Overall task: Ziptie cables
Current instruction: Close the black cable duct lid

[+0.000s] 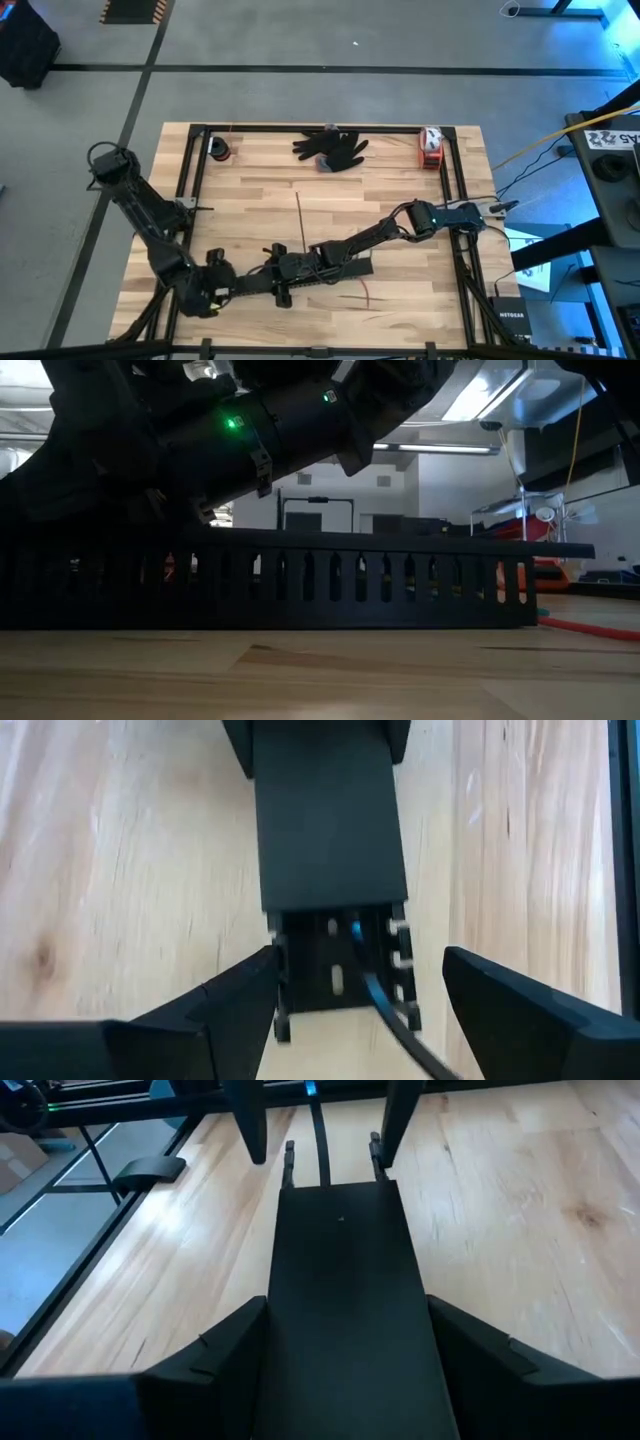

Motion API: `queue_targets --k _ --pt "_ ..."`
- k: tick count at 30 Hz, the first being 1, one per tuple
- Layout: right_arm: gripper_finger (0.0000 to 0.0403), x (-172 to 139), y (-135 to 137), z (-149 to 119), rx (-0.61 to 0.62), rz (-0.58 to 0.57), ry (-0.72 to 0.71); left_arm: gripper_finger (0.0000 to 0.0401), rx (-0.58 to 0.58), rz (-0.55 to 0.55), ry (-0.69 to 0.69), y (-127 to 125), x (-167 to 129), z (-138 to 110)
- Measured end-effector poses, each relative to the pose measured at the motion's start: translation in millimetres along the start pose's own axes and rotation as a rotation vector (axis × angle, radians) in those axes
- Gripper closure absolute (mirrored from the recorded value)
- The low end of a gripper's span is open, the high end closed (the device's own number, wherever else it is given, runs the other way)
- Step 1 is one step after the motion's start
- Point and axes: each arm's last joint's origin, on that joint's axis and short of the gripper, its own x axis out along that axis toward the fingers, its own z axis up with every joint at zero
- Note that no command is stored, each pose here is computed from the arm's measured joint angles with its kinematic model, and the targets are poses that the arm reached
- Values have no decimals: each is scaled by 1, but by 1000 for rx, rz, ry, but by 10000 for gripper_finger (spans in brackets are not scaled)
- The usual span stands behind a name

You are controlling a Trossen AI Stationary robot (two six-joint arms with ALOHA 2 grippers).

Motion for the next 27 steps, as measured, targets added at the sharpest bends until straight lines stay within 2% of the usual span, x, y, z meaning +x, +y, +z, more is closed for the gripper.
queue_targets --k 7,11,20,27 --pt "175 0 0 -1 0 -2 0 127 -79 42 -49 7 6 -23" --pt "175 0 0 -1 2 -3 1 130 -76 6 -74 13 16 -31" --pt "175 2 0 -2 -4 8 -31 209 -70 -33 -123 22 28 -27" --pt "175 11 2 6 -5 0 -51 215 -33 -51 -157 25 33 -13"
